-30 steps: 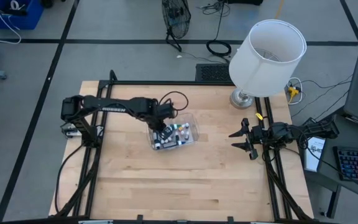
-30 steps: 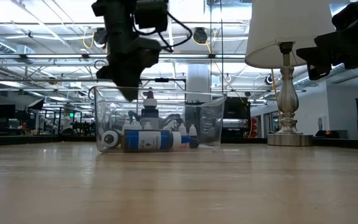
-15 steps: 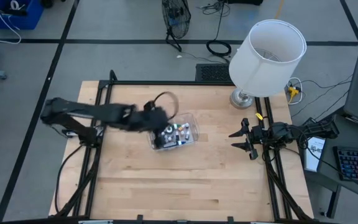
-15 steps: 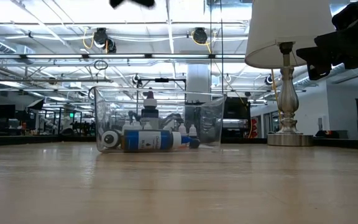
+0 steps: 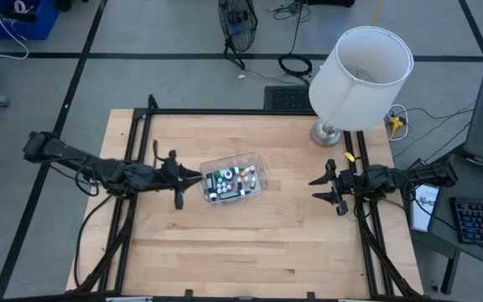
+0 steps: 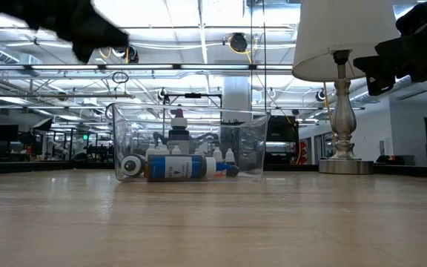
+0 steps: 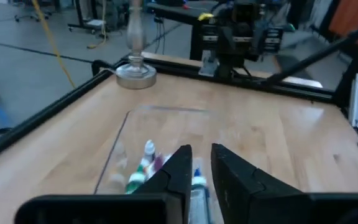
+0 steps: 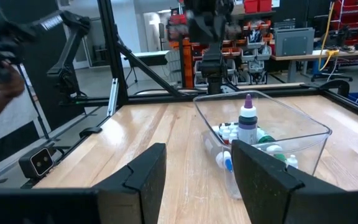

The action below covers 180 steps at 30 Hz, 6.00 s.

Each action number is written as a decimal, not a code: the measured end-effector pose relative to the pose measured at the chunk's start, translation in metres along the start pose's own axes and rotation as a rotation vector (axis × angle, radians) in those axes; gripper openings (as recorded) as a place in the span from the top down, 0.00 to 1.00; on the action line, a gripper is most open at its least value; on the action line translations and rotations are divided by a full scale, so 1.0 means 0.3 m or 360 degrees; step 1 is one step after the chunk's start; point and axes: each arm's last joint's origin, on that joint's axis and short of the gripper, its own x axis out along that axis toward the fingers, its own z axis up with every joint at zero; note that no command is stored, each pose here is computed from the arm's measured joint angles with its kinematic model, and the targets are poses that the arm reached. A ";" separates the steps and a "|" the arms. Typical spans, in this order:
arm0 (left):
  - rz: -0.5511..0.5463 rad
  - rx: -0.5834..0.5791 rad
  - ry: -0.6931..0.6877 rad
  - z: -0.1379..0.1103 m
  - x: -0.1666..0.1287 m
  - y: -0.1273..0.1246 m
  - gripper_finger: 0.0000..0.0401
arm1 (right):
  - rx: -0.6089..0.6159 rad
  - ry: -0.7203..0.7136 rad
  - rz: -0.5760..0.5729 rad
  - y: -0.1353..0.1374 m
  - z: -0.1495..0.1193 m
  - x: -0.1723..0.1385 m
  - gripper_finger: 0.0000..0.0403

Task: Pick & Place food coloring
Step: Return to Home Position

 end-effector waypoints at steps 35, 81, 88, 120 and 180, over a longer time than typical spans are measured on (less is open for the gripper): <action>-0.0180 -0.0266 -0.0249 -0.311 -0.159 0.178 0.83 | 0.0000 0.0000 0.0000 0.000 0.000 0.000 0.58; -0.0183 -0.0291 -0.0235 -0.313 -0.158 0.178 0.83 | 0.0000 0.0000 0.0000 0.000 0.000 0.000 0.58; -0.0183 -0.0291 -0.0235 -0.313 -0.158 0.178 0.83 | 0.0000 0.0000 0.0000 0.000 0.000 0.000 0.58; -0.0183 -0.0292 -0.0235 -0.313 -0.158 0.178 0.83 | 0.0000 0.0000 0.0000 0.000 0.000 0.000 0.58; -0.0183 -0.0292 -0.0235 -0.313 -0.158 0.177 0.83 | 0.0000 0.0000 0.0000 0.000 0.000 0.000 0.58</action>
